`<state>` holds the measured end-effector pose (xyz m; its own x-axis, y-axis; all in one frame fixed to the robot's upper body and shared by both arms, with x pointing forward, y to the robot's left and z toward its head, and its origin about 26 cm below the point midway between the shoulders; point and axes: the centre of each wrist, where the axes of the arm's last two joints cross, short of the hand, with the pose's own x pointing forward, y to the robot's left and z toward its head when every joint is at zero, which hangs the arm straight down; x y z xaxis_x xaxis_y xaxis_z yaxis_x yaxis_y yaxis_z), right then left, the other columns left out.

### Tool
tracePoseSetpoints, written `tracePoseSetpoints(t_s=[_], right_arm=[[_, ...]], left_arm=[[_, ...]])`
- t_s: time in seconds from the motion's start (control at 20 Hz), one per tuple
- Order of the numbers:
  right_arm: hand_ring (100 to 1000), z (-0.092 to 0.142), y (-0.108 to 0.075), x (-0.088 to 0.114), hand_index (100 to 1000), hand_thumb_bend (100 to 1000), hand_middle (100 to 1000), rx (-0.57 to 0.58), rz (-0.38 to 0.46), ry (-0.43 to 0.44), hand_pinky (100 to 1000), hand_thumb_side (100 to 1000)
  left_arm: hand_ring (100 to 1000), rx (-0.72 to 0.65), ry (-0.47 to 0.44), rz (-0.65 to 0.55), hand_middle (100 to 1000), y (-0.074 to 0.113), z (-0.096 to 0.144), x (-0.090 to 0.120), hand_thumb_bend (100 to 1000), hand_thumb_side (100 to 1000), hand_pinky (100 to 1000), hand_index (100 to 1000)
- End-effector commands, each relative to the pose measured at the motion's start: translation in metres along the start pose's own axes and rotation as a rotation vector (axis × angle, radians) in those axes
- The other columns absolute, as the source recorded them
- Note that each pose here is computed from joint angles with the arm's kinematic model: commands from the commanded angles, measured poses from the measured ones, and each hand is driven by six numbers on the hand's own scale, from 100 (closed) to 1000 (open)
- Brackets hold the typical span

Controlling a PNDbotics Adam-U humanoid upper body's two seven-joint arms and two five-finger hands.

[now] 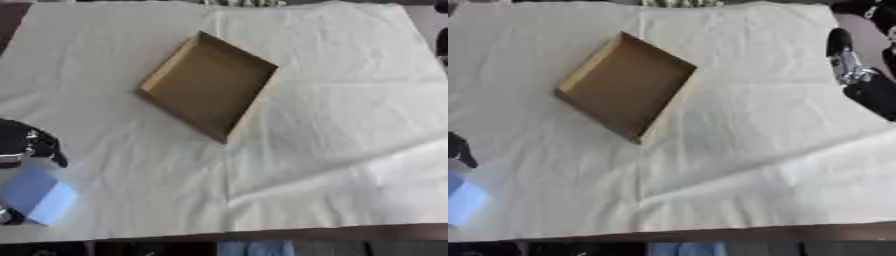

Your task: Pick up objects on the table and place them in the box.

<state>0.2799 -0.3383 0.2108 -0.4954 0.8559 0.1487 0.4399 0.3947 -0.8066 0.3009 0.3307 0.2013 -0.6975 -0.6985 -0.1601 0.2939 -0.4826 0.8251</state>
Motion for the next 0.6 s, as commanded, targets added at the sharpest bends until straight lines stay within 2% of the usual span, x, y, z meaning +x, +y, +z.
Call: tracePoseSetpoints(t_s=[0.05,0.3,0.6], right_arm=[[848,-0.004,-0.009,0.002,841,100,878,-0.019,0.017,-0.020,807,1000],[848,-0.004,-0.009,0.002,841,100,878,-0.019,0.018,-0.019,807,1000],[848,-0.005,-0.010,0.002,841,100,877,-0.017,0.025,-0.025,807,1000]], left_arm=[[704,0.009,-0.011,-0.014,583,0.007,0.005,-0.002,547,194,721,705],[651,0.056,-0.021,-0.010,545,0.021,0.010,0.001,502,183,689,665],[660,0.183,0.004,-0.069,549,0.058,0.024,0.004,517,164,694,672]])
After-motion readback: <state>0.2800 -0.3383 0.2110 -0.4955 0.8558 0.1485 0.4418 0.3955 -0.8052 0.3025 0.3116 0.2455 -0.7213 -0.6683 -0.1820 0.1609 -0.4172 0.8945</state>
